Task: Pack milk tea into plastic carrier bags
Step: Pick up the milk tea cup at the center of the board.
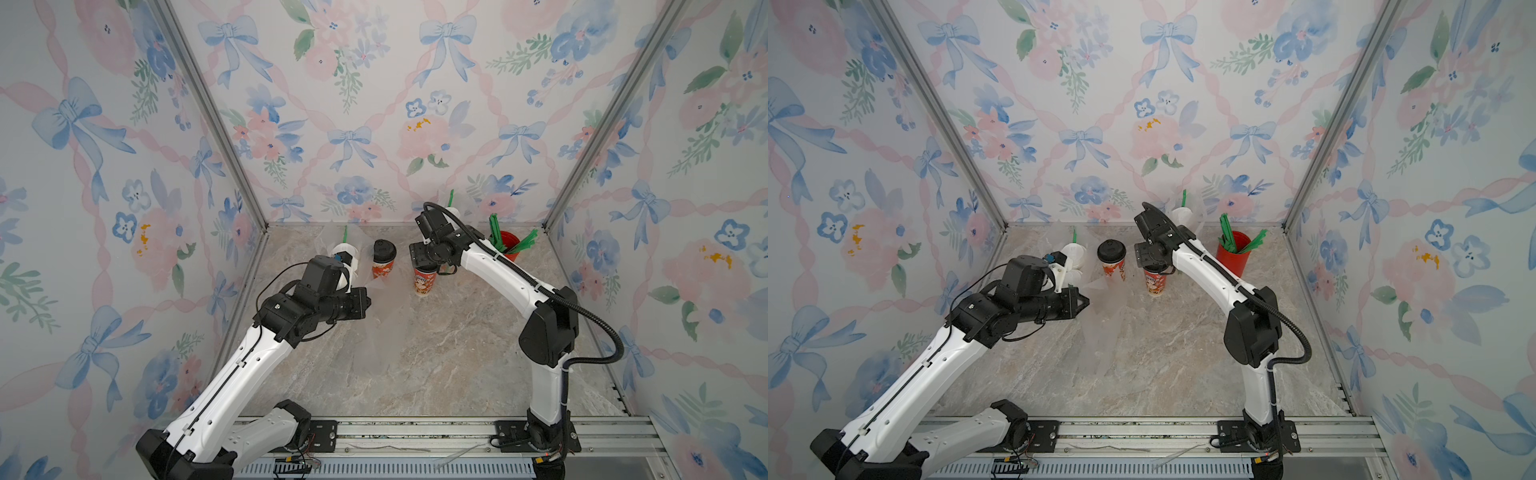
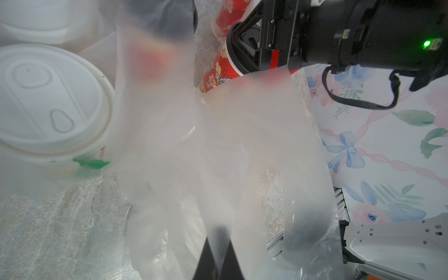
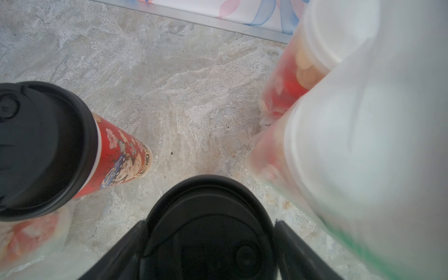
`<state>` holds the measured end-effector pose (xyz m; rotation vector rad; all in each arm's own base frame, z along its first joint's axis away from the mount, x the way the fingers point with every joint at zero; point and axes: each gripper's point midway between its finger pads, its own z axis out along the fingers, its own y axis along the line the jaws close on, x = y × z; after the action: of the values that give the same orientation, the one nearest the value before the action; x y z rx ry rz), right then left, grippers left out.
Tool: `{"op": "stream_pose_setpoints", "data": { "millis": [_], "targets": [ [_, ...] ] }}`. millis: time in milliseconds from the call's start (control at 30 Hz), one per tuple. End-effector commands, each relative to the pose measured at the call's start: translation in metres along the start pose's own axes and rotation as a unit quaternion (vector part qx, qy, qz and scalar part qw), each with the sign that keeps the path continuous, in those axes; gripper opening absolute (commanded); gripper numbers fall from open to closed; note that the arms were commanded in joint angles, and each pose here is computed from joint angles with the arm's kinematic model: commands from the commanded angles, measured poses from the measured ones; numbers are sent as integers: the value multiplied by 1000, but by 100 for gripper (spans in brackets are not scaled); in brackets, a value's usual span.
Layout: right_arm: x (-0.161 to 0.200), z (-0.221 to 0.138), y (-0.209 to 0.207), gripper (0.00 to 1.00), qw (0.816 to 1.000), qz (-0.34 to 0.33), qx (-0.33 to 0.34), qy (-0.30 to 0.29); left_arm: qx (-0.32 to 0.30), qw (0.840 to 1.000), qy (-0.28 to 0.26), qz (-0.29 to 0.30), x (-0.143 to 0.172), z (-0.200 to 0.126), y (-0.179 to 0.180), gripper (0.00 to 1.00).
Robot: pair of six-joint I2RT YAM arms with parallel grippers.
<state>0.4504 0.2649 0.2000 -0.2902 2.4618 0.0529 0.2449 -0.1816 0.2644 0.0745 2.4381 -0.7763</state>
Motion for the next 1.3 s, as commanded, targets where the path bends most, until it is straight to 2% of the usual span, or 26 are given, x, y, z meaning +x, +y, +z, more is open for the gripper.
{"op": "stream_pose_setpoints", "data": {
  "millis": [0,333,633,1133,1267],
  "targets": [
    [7,0,-2,82,1000,-10,19,19,1,1000,-8,-8,0,-4,2,0],
    [1,-12,9,84,1000,-16,16,11,0,1000,-8,-10,0,-4,3,0],
    [9,2,8,84,999,-4,17,30,1,1000,-8,-9,0,-4,3,0],
    [14,1,9,73,999,0,16,39,0,1000,-9,-12,1,-4,5,0],
    [17,1,9,78,999,1,15,47,1,1000,-8,-13,1,-4,4,0]
  ]
}}
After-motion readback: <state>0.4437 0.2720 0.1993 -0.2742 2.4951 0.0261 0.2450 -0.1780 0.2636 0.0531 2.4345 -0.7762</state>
